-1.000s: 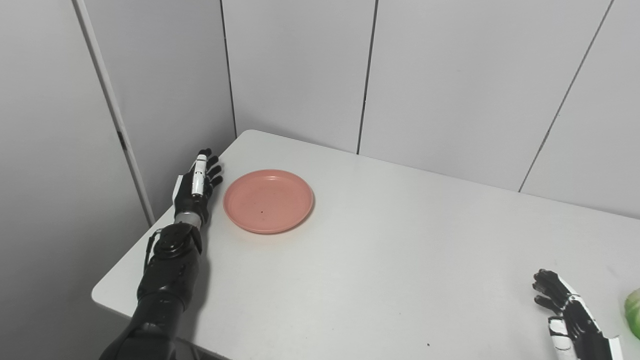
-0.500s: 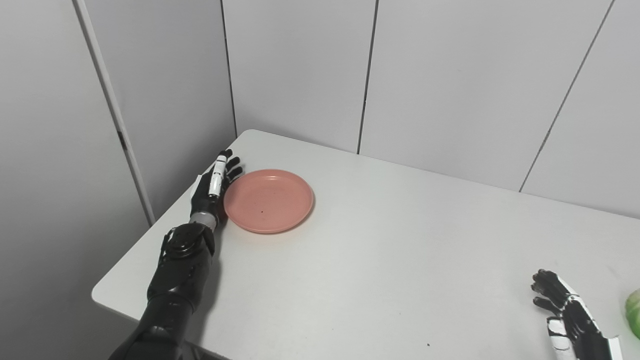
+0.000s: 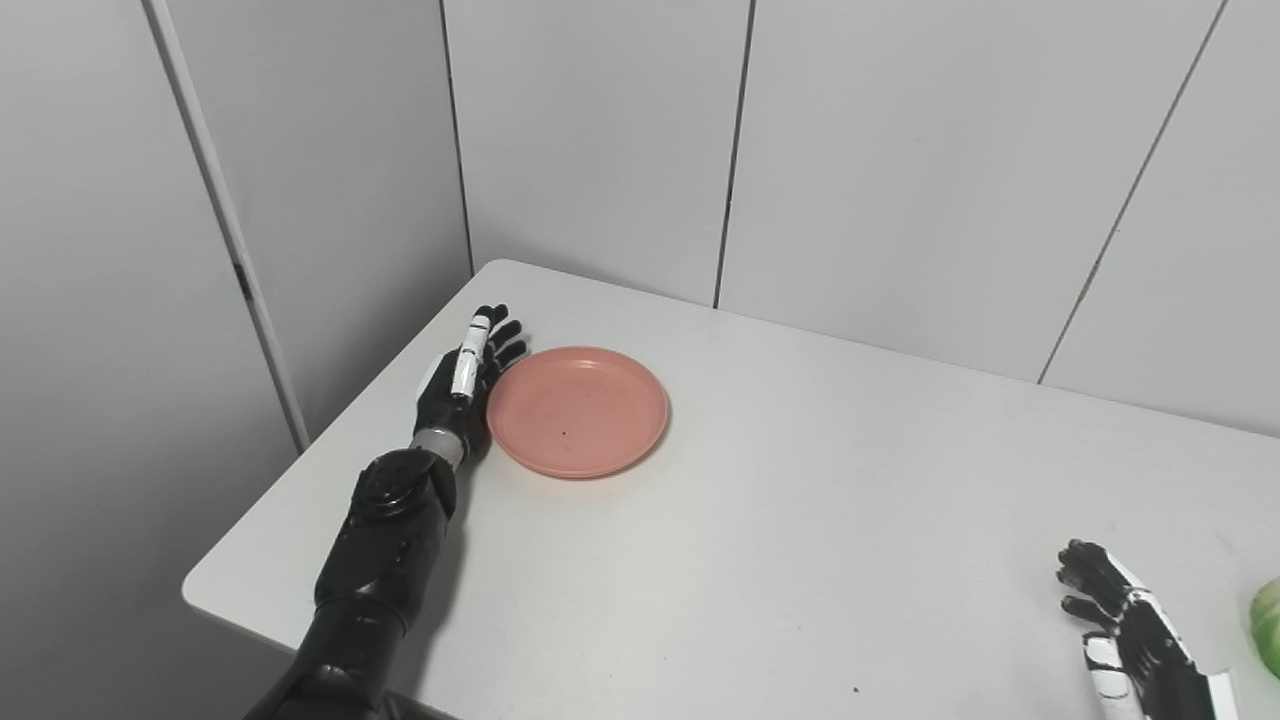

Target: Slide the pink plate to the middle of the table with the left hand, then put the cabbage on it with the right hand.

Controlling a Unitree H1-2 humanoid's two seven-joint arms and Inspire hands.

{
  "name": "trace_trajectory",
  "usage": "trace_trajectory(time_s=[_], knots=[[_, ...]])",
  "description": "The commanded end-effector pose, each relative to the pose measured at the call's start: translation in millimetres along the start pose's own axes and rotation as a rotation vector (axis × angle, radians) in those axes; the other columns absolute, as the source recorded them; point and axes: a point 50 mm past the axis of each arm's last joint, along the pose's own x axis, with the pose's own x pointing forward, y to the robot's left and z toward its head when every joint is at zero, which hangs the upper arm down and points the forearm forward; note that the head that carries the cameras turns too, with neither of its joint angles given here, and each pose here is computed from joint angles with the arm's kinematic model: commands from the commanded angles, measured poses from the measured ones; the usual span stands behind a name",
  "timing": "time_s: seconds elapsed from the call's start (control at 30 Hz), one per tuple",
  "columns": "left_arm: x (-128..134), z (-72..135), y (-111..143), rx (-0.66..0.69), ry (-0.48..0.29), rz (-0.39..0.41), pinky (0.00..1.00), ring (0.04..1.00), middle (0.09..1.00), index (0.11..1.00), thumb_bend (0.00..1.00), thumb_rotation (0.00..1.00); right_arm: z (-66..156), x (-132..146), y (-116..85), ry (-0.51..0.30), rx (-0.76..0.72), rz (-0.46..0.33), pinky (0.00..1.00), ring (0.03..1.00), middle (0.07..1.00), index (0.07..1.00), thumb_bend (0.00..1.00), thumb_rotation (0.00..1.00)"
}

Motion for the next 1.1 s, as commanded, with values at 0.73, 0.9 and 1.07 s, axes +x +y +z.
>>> trace_trajectory(time_s=[0.73, 0.9, 1.07], knots=[[-10, -23, -94, -0.027, 0.125, -0.259, 0.92, 0.920, 0.931, 0.930, 0.42, 1.00, -3, -1, 14, 0.072, -0.027, -0.007, 0.73, 0.791, 0.804, 0.808, 0.33, 1.00], [-15, -27, -109, -0.024, 0.144, -0.299, 0.93, 0.934, 0.942, 0.941, 0.42, 1.00, 0, 0, 17, 0.081, -0.038, -0.001, 0.73, 0.797, 0.811, 0.811, 0.37, 1.00], [-20, -31, -120, -0.013, 0.160, -0.332, 0.92, 0.927, 0.934, 0.934, 0.42, 1.00, 3, 1, 21, 0.079, -0.036, -0.001, 0.73, 0.803, 0.815, 0.814, 0.37, 1.00]])
